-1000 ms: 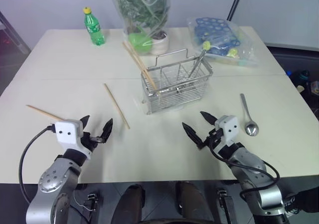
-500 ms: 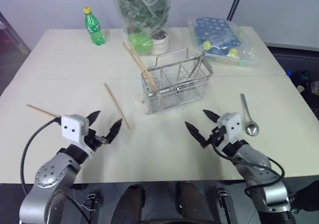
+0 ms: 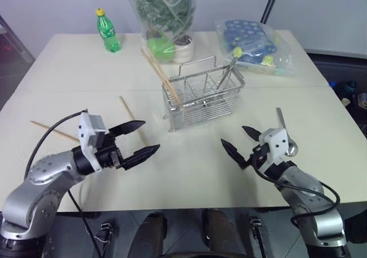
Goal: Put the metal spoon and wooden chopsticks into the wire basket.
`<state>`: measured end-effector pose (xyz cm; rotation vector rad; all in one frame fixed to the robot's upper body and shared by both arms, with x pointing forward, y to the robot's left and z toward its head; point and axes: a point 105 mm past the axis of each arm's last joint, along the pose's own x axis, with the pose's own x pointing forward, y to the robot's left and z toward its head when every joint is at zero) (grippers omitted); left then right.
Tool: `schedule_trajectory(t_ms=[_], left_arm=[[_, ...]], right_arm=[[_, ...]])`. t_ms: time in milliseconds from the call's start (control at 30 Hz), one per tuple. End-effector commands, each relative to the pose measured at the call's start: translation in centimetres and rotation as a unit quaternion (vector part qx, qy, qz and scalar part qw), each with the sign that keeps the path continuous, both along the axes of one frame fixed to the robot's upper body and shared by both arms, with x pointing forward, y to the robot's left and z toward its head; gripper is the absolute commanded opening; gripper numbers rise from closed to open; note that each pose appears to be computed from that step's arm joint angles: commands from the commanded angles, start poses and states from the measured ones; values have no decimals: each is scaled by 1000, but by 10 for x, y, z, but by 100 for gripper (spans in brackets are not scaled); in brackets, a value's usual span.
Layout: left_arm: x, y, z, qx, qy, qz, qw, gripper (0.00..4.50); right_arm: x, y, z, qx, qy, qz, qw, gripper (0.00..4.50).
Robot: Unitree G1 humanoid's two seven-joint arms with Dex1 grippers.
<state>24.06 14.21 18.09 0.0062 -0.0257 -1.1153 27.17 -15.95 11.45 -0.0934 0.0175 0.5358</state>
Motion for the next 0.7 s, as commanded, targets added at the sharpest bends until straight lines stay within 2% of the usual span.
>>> schedule_trajectory(t_ms=[33,233,500,700], left_arm=[[-2,-4,3,9,-5,-41,999,445],[4,-6,5,17,-12,-44,999,445],[4,-7,0,32,-15,-36,999,445],[6,-6,1,39,-21,-38,998,445]], right_arm=[[-3,3,11,-3,-17,4,1000,450],[4,-13,12,-9,-4,-31,999,450],[24,-64,26,-55,25,-88,994,450],[40,-120,20,-104,107,-150,977,450]])
